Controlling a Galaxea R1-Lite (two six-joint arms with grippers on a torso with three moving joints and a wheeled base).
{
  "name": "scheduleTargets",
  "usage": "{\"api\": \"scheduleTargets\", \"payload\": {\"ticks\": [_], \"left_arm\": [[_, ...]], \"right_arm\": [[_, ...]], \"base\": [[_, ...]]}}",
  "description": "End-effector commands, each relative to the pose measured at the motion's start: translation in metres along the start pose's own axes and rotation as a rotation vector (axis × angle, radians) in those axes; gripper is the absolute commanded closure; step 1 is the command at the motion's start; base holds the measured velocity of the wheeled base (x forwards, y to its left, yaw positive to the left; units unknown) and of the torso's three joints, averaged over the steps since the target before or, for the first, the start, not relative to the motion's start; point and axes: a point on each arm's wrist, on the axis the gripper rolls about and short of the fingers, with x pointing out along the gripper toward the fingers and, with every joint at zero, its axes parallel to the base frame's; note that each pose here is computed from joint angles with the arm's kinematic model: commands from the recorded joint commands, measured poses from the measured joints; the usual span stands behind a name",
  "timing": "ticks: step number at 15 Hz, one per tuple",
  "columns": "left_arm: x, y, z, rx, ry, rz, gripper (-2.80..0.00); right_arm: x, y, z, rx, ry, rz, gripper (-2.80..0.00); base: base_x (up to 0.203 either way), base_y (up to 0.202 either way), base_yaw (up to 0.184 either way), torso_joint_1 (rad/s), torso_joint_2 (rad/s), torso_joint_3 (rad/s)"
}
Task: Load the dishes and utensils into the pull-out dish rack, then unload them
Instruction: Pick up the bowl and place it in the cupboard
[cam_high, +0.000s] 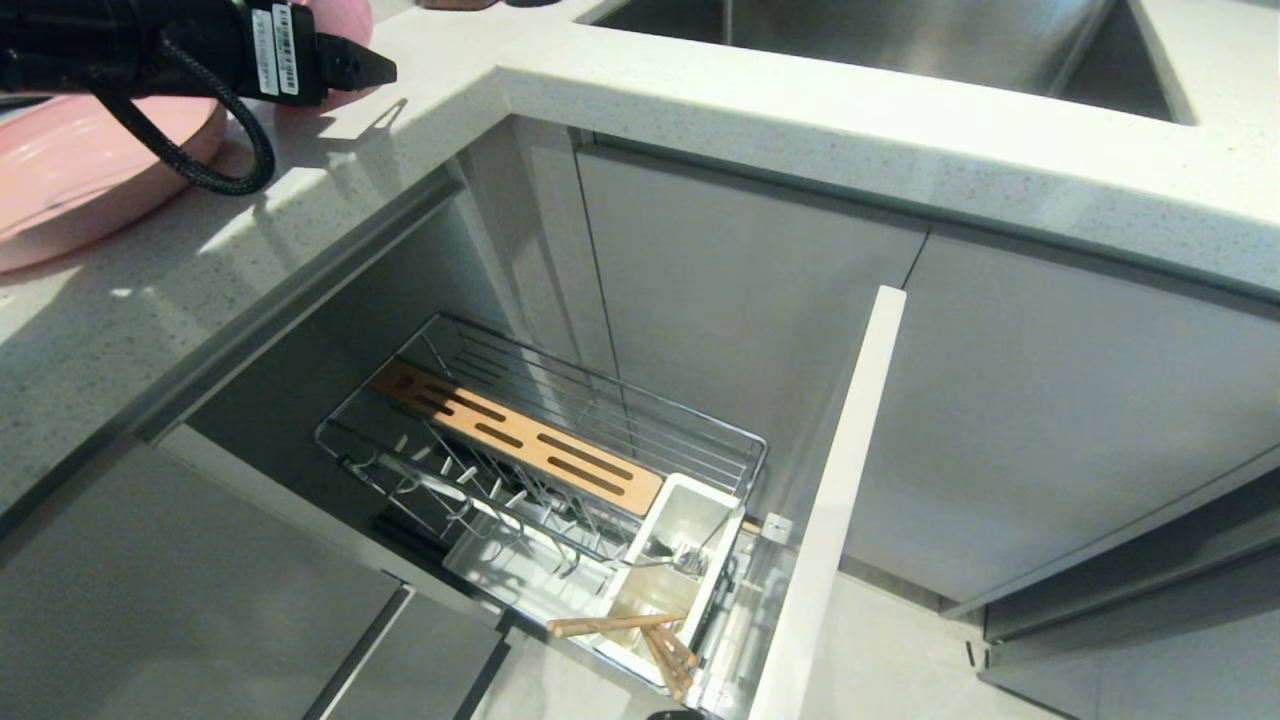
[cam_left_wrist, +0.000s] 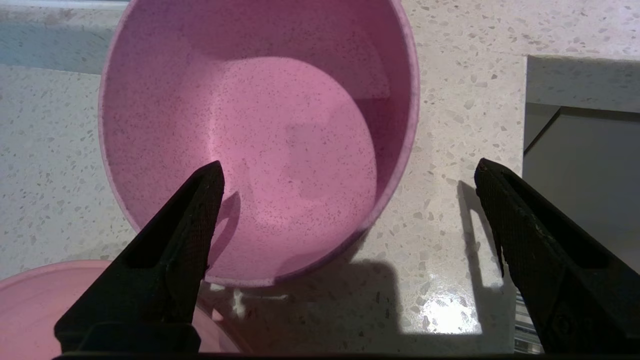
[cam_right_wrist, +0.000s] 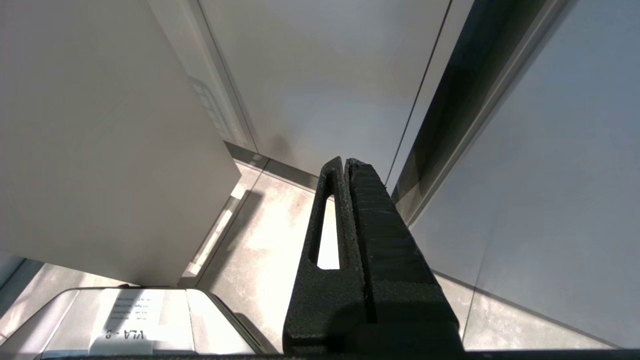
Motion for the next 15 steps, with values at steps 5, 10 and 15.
{"api": "scheduleTargets", "payload": {"ticks": [5,10,15], "left_arm": [[-0.0008,0.0002,0.0003,0.001,0.000,0.001,-2.80],[-0.0027,0.0008,0.0013,-0.001,-0.004,0.004,0.00],[-0.0063,0.0019,0.0033,-0.012,-0.012,0.006,0.00]], "right_arm": [[0.0001,0.0000,-0.0004,0.000,0.001,0.001,0.00],[0.0001,0.0000,-0.0004,0.001,0.001,0.000,0.00],[0.0001,0.0000,-0.0004,0.000,0.001,0.001,0.00]], "base": [[0.000,0.000,0.000,0.000,0.00,0.000],[0.000,0.000,0.000,0.000,0.00,0.000],[0.000,0.000,0.000,0.000,0.00,0.000]]}}
